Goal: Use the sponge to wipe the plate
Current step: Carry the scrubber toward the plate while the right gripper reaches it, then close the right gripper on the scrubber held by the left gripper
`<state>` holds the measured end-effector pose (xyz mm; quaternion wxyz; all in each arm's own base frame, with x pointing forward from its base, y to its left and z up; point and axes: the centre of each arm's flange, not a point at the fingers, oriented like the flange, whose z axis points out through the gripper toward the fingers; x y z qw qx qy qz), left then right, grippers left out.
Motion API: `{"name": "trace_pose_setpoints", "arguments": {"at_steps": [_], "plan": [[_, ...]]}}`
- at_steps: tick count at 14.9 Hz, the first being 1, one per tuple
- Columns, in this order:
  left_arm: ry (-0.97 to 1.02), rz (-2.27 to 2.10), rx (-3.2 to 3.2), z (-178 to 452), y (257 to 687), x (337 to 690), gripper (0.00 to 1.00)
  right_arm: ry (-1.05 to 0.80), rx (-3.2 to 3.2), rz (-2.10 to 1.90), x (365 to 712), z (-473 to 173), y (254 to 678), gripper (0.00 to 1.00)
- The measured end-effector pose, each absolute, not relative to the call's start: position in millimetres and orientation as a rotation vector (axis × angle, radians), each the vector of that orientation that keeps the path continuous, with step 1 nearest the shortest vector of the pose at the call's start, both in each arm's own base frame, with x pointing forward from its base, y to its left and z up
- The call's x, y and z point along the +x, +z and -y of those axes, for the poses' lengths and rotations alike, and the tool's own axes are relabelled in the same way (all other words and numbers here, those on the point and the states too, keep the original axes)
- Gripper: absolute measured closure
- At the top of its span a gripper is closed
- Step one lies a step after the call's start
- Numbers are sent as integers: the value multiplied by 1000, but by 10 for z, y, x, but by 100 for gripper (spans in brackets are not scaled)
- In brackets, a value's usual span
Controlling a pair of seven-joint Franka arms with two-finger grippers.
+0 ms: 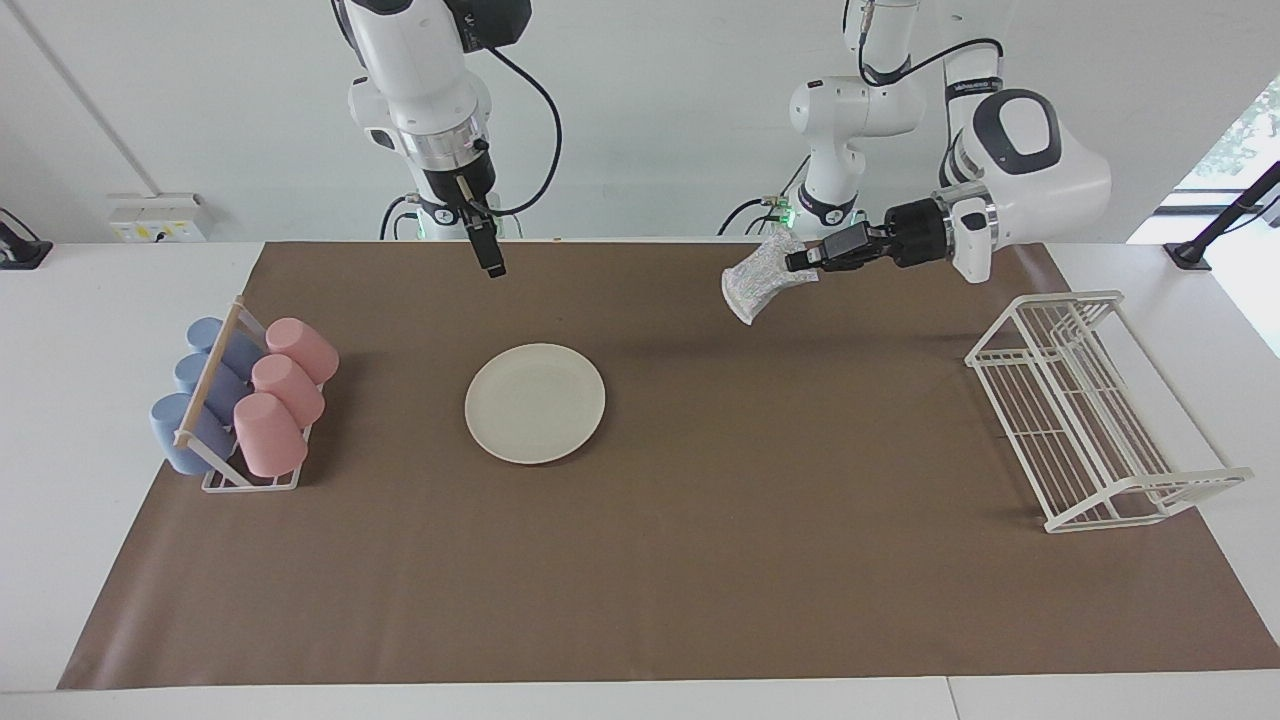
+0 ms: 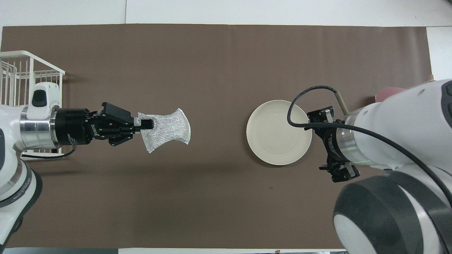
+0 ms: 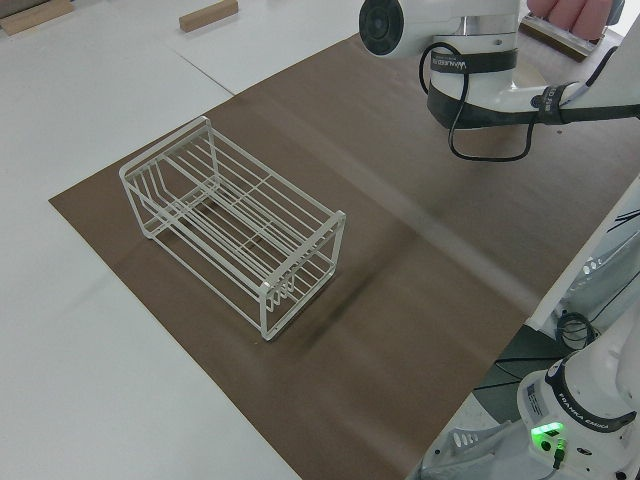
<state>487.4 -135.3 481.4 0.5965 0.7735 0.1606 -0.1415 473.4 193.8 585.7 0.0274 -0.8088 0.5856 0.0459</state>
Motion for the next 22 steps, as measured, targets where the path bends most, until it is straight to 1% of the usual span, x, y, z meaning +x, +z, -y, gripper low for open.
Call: {"name": "trace_pose_setpoints", "arguments": {"at_steps": [3, 6, 9, 12, 22], "plan": [[-293, -296, 1740, 1723, 4432, 4623, 95, 152, -2494, -1718, 4639, -2316, 5959, 0], [-264, -249, 1699, 2132, 4254, 4382, 95, 153, -2525, -1628, 4530, -2703, 5920, 0], [-251, -227, 1664, 2329, 4286, 4316, 95, 175, -2460, -1672, 4576, -3035, 5715, 0], [-246, -222, 1653, 2407, 4295, 4288, 95, 202, -2432, -1694, 4612, -3231, 5545, 0], [-234, -212, 1666, 2462, 4264, 4253, 95, 219, -2425, -1686, 4549, -3473, 5411, 0]]}}
